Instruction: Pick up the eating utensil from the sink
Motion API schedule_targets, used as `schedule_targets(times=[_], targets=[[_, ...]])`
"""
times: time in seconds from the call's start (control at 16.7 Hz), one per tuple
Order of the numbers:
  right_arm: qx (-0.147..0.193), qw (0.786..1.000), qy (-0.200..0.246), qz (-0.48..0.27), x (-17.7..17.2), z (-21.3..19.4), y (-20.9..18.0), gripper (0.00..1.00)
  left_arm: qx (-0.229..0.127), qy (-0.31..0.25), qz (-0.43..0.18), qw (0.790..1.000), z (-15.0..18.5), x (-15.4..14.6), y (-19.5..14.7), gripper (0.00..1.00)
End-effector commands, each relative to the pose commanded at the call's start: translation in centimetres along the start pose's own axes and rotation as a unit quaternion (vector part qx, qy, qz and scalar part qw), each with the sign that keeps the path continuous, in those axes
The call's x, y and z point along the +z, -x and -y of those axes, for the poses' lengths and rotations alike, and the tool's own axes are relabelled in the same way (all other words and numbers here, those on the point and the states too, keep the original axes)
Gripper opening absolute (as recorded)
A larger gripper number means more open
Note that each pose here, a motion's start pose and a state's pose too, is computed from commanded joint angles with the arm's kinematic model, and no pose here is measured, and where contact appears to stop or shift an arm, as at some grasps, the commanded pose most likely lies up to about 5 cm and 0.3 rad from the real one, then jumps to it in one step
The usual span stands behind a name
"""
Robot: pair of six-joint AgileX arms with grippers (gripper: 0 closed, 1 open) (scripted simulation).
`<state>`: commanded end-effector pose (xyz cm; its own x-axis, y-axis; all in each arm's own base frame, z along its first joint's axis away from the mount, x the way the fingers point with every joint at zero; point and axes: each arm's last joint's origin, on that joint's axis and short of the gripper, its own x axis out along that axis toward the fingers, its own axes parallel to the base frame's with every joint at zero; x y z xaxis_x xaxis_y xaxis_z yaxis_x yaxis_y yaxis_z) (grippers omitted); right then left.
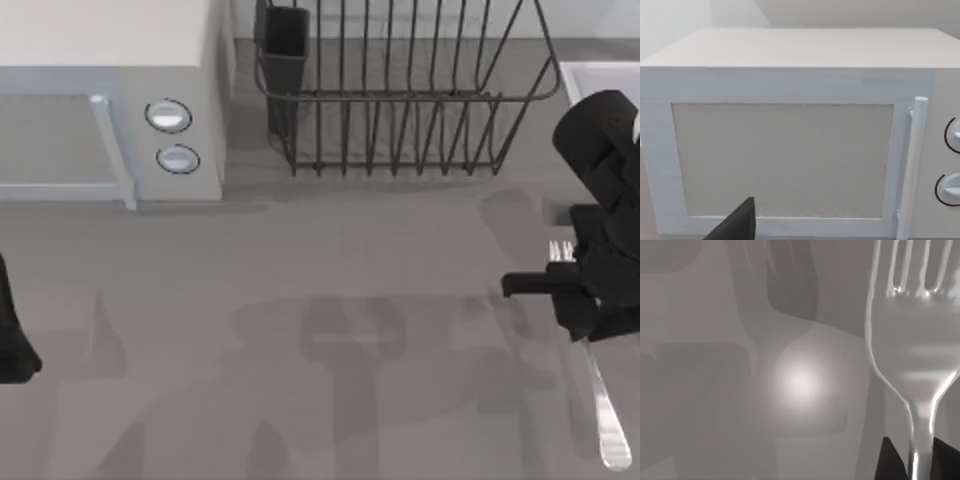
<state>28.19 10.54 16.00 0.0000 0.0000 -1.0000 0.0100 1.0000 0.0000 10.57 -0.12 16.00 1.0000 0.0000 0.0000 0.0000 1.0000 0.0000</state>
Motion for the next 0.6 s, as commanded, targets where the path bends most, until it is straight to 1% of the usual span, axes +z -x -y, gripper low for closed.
schedule_targets(times=[0.6], targets=[[0.0,1.0,0.0,0.0,0.0,0.0,0.0,0.75,0.0,0.0,0.0,1.0,0.0,0.0,0.0,1.0]])
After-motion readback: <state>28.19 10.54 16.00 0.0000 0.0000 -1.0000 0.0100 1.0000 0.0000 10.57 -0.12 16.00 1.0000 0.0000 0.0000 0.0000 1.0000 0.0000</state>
